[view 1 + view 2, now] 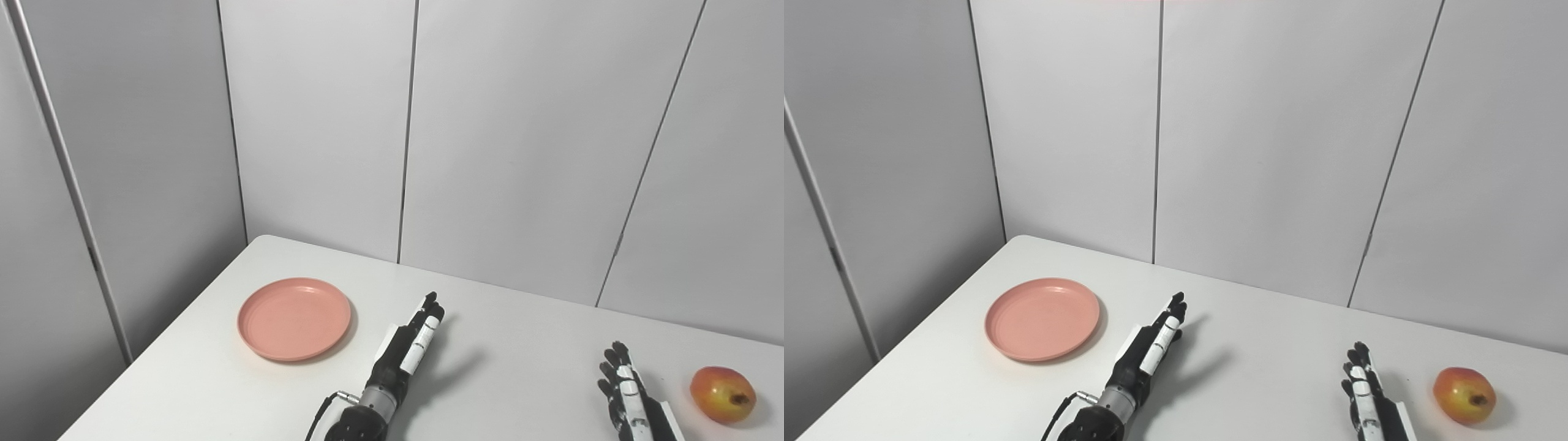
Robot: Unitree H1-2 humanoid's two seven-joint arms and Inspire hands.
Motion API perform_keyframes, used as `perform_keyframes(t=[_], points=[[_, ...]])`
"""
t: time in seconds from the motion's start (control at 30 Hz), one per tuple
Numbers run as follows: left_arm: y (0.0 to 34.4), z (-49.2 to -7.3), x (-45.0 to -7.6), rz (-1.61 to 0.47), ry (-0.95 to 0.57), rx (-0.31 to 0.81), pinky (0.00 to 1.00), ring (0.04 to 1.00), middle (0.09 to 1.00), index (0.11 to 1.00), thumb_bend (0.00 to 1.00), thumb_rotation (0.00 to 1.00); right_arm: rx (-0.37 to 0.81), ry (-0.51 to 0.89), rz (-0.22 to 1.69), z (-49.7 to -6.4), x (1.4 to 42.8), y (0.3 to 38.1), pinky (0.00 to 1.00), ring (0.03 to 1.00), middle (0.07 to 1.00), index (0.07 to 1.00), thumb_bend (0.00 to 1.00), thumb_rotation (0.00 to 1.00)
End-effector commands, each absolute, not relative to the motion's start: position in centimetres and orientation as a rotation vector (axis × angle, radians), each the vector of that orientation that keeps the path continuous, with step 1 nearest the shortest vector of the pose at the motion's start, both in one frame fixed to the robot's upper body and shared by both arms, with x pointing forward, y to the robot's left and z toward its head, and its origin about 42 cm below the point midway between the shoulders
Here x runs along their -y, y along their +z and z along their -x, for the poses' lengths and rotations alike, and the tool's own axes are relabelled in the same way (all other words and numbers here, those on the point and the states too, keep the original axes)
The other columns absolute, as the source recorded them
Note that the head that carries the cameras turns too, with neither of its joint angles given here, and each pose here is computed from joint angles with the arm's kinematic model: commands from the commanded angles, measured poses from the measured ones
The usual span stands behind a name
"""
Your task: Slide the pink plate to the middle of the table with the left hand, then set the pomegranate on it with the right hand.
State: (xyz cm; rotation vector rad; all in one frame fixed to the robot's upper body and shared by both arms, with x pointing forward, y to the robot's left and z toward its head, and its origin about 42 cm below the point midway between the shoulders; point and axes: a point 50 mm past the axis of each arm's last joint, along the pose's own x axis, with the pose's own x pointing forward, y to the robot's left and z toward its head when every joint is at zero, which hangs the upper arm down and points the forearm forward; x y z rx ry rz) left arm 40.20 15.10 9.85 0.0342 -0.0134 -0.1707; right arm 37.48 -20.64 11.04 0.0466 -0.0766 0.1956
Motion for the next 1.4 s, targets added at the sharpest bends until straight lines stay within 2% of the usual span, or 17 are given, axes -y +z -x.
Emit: perform_keyframes(t=[0.0,0.23,0.37,0.5,0.67,0.8,0.87,0.97,1.1,1.37], points=[[7.1,-38.5,-14.1,-0.008,-0.195,-0.061,0.98,1.0,1.0,0.996,0.57,1.0,0.078,0.19,-0.046,-36.7,21.0,10.4,1.0,1.0,1.0,1.0,0.38,0.93],[7.2,-38.5,-14.5,-0.064,-0.149,-0.068,0.94,0.962,0.983,0.967,0.58,1.0,0.082,0.191,-0.05,-36.8,20.8,10.3,1.0,1.0,1.0,1.0,0.39,0.9],[7.4,-38.4,-14.7,-0.041,-0.13,-0.057,0.93,0.952,0.978,0.957,0.59,1.0,0.08,0.192,-0.043,-36.7,20.7,10.4,1.0,1.0,1.0,1.0,0.36,0.92],[8.1,-38.5,-14.8,0.024,-0.122,-0.027,0.91,0.94,0.956,0.944,0.57,1.0,0.073,0.192,-0.05,-36.9,20.6,10.3,1.0,1.0,1.0,1.0,0.39,0.93],[10.2,-38.8,-15.8,0.068,-0.169,0.049,0.94,0.968,0.98,0.984,0.59,1.0,0.088,0.184,-0.053,-37.0,20.4,10.2,1.0,1.0,1.0,1.0,0.37,0.94],[11.8,-38.8,-17.0,0.084,-0.162,0.081,0.95,0.962,0.974,0.976,0.62,1.0,0.086,0.189,-0.056,-37.0,20.3,10.2,1.0,1.0,1.0,1.0,0.38,0.88],[12.8,-39.0,-17.6,0.096,-0.14,0.108,0.94,0.949,0.957,0.96,0.62,1.0,0.081,0.189,-0.055,-37.0,20.3,10.2,1.0,1.0,1.0,1.0,0.39,0.89],[14.1,-39.4,-18.5,0.1,-0.09,0.15,0.88,0.892,0.892,0.892,0.64,1.0,0.085,0.185,-0.053,-37.0,20.3,10.1,1.0,1.0,1.0,1.0,0.39,0.9],[15.5,-39.4,-19.6,0.086,-0.051,0.187,0.87,0.866,0.867,0.862,0.66,1.0,0.093,0.184,-0.053,-37.0,20.3,10.1,1.0,1.0,1.0,1.0,0.37,0.89],[18.2,-39.4,-22.1,0.029,0.039,0.266,0.83,0.826,0.83,0.822,0.66,1.0,0.08,0.19,-0.035,-37.2,20.4,10.0,1.0,1.0,1.0,1.0,0.43,0.92]])
